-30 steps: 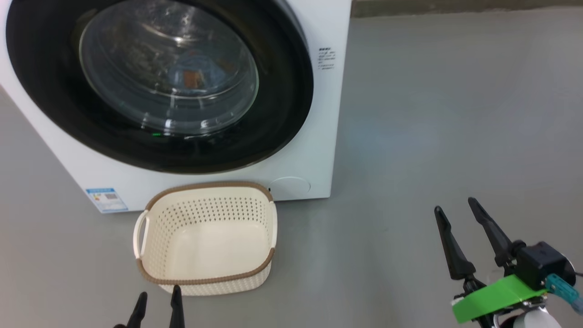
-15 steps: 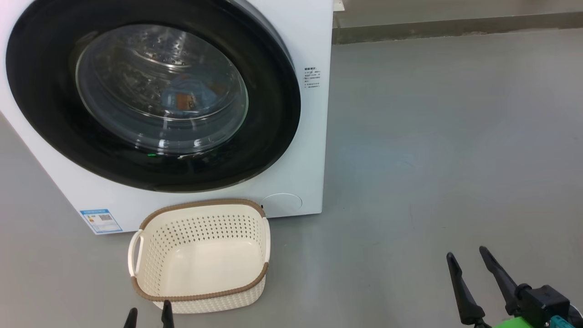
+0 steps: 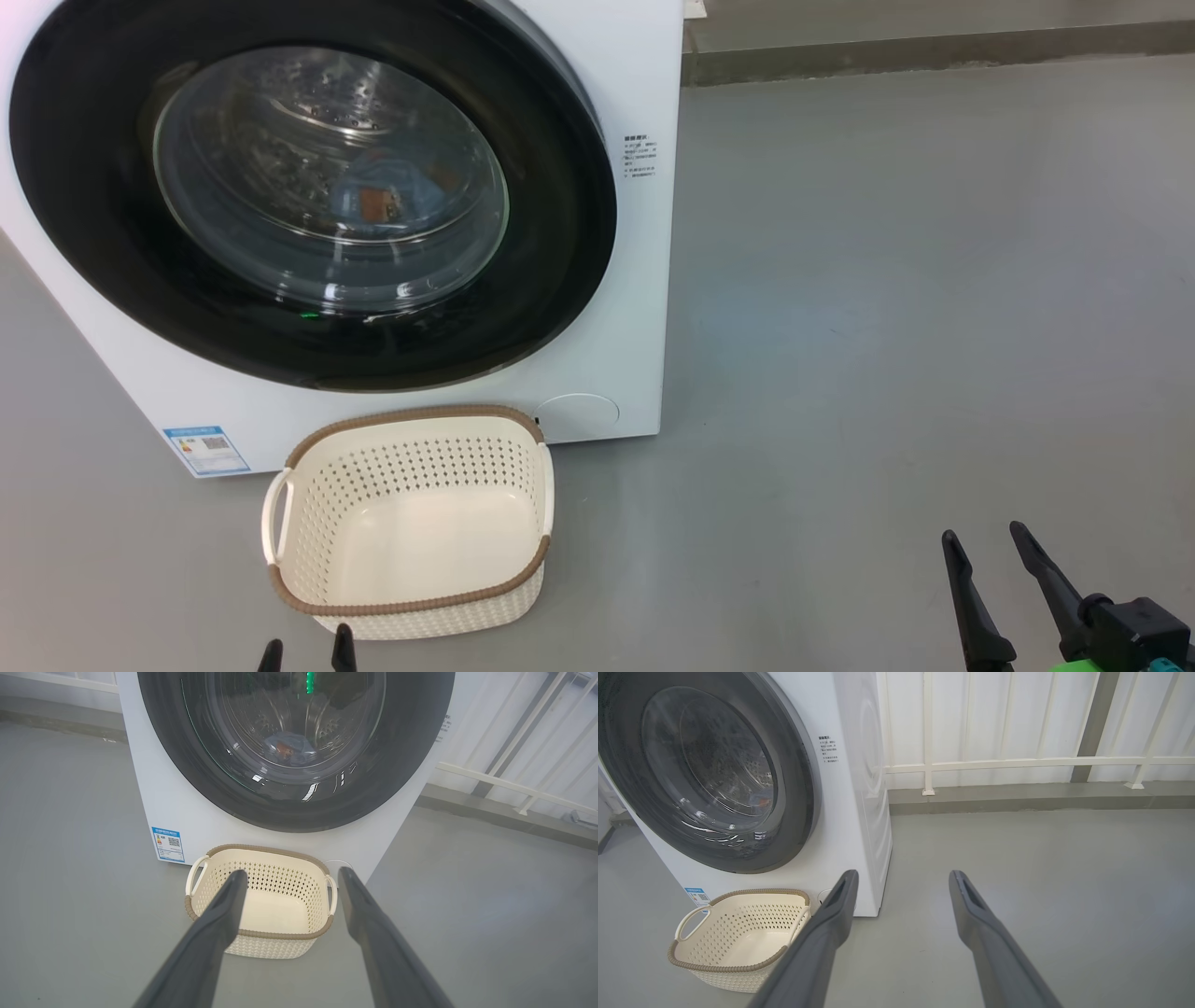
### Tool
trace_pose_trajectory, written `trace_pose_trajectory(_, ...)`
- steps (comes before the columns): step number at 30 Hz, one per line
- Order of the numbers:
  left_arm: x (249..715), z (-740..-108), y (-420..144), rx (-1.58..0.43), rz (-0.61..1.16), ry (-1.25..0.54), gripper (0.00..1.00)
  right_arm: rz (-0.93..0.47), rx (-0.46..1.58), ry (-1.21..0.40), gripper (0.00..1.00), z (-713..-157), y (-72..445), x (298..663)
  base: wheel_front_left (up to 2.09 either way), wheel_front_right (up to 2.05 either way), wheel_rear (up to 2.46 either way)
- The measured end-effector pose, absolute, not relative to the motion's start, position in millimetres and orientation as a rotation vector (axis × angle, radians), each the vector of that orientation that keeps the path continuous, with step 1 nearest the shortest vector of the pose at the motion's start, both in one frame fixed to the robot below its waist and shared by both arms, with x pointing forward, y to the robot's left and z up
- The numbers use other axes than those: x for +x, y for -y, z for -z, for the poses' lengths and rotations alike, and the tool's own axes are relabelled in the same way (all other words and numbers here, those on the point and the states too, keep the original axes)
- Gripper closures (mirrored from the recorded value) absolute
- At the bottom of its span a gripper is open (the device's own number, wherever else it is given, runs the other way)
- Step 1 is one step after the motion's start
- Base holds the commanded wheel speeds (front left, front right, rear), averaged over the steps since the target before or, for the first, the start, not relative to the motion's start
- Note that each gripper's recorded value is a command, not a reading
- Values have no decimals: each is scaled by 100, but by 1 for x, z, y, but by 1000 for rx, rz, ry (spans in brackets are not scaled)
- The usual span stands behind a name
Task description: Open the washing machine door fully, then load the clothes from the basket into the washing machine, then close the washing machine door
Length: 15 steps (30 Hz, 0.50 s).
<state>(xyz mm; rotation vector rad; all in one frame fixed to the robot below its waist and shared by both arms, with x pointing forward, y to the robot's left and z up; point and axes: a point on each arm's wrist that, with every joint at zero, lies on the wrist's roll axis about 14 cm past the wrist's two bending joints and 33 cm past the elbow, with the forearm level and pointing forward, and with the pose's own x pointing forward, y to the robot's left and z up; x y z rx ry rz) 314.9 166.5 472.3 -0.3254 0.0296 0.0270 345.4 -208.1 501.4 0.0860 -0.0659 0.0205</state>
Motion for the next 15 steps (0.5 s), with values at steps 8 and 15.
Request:
trace_pose_trajectory(8,315,-471,-167,-326,-30,-34,0,-23,87,61,0,-500,207,347,0,0,0)
trace_pose_trajectory(15,313,-470,-170,-327,-41,-35,0,-33,87,57,0,-499,204,349,0,0,0)
